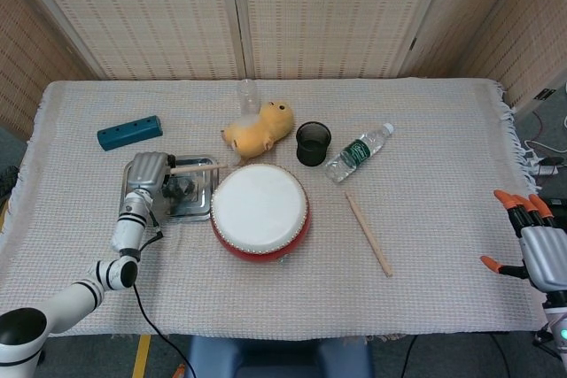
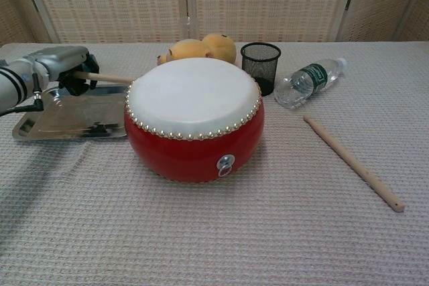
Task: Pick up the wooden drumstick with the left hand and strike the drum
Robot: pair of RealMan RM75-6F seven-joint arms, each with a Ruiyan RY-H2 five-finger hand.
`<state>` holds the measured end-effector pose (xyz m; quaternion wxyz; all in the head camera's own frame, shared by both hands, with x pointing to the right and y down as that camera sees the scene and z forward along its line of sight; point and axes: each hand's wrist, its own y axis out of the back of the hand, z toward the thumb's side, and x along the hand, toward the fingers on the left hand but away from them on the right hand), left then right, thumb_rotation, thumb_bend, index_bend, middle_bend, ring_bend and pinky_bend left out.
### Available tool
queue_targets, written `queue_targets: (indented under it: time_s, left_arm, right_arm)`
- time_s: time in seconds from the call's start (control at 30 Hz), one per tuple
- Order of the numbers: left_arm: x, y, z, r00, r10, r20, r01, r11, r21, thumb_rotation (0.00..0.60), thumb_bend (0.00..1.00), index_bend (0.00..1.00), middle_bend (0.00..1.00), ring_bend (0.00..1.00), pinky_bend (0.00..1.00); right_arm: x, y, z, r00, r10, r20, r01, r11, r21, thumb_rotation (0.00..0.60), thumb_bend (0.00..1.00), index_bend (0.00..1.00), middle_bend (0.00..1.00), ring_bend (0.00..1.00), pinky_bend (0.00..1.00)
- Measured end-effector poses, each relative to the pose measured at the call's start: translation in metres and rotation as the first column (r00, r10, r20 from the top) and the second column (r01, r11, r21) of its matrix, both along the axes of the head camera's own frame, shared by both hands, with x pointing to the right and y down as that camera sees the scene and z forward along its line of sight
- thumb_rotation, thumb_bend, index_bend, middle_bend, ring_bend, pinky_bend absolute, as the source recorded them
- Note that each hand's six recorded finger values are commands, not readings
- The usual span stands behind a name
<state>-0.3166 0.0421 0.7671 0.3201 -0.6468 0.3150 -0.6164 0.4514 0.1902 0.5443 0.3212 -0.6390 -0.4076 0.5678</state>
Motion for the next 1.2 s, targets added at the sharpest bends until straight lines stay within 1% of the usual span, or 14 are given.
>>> queue_targets:
  time_s: [0.13, 0.27, 0.37, 0.5, 0.67, 0.73, 0.93, 1.07, 1.13, 1.2]
  left_arm:
    - [0.002, 0.002, 0.000, 1.000, -0.001, -0.009, 0.001, 1.000, -0.016, 0.600, 0.68, 0.24, 0.24, 0.14, 0.28]
    - [0.003, 0.002, 0.000, 1.000, -0.002, -0.009, 0.002, 1.000, -0.030, 0.600, 0.58, 0.13, 0.13, 0.04, 0.18]
    - [0.002, 0.001, 0.000, 1.000, -0.002, -0.004, 0.002, 0.999, -0.032, 0.600, 0.49, 0.07, 0.08, 0.00, 0.13]
    - [0.001, 0.001, -0.001, 1.000, -0.013, -0.006, 0.013, 0.999, -0.033, 0.600, 0.35, 0.01, 0.02, 0.00, 0.08]
    - [0.001, 0.000, -0.001, 1.000, -0.023, -0.011, 0.022, 0.999, -0.042, 0.600, 0.26, 0.00, 0.00, 0.00, 0.04]
    - [0.001, 0.000, 0.000, 1.000, -0.024, -0.013, 0.024, 0.999, -0.047, 0.600, 0.24, 0.00, 0.00, 0.00, 0.02]
    - [0.004, -0.001, -0.001, 0.999, -0.028, -0.021, 0.027, 0.998, -0.050, 0.600, 0.23, 0.00, 0.00, 0.00, 0.01]
    - [0.003, -0.003, -0.005, 0.999, -0.035, -0.028, 0.034, 0.999, -0.032, 0.600, 0.22, 0.00, 0.00, 0.00, 0.01]
    - [0.002, -0.005, -0.008, 0.998, -0.049, -0.042, 0.049, 0.999, -0.019, 0.600, 0.22, 0.00, 0.00, 0.00, 0.02]
    - [0.000, -0.006, -0.014, 0.995, -0.073, -0.067, 0.073, 0.997, -0.003, 0.600, 0.23, 0.02, 0.01, 0.00, 0.02]
  right_arm:
    - [0.000, 0.000, -0.001, 1.000, 0.000, 0.001, 0.000, 1.000, 0.004, 0.600, 0.02, 0.07, 0.10, 0.00, 0.00]
    - [0.001, 0.000, -0.001, 1.000, 0.003, 0.002, -0.003, 1.000, 0.007, 0.600, 0.02, 0.07, 0.10, 0.00, 0.00]
    - [0.001, 0.000, -0.001, 1.000, 0.002, 0.001, -0.002, 1.000, 0.010, 0.600, 0.02, 0.07, 0.10, 0.00, 0.00]
    - [0.001, -0.001, -0.002, 1.000, 0.001, 0.004, -0.002, 1.000, 0.014, 0.600, 0.02, 0.07, 0.10, 0.00, 0.00]
    - [0.001, 0.000, -0.003, 1.000, 0.002, 0.005, -0.002, 1.000, 0.019, 0.600, 0.02, 0.07, 0.10, 0.00, 0.00]
    - [0.001, 0.000, -0.003, 1.000, 0.003, 0.005, -0.003, 1.000, 0.020, 0.600, 0.02, 0.07, 0.10, 0.00, 0.00]
    - [0.001, 0.000, -0.005, 1.000, 0.003, 0.004, -0.003, 1.000, 0.023, 0.600, 0.02, 0.07, 0.10, 0.00, 0.00]
    - [0.001, 0.000, -0.005, 1.000, 0.005, 0.005, -0.005, 1.000, 0.026, 0.600, 0.02, 0.07, 0.10, 0.00, 0.00]
    - [0.001, 0.000, -0.006, 1.000, 0.005, 0.005, -0.005, 1.000, 0.028, 0.600, 0.02, 0.07, 0.10, 0.00, 0.00]
    - [0.002, 0.000, -0.007, 1.000, 0.008, 0.008, -0.008, 1.000, 0.029, 0.600, 0.02, 0.07, 0.10, 0.00, 0.00]
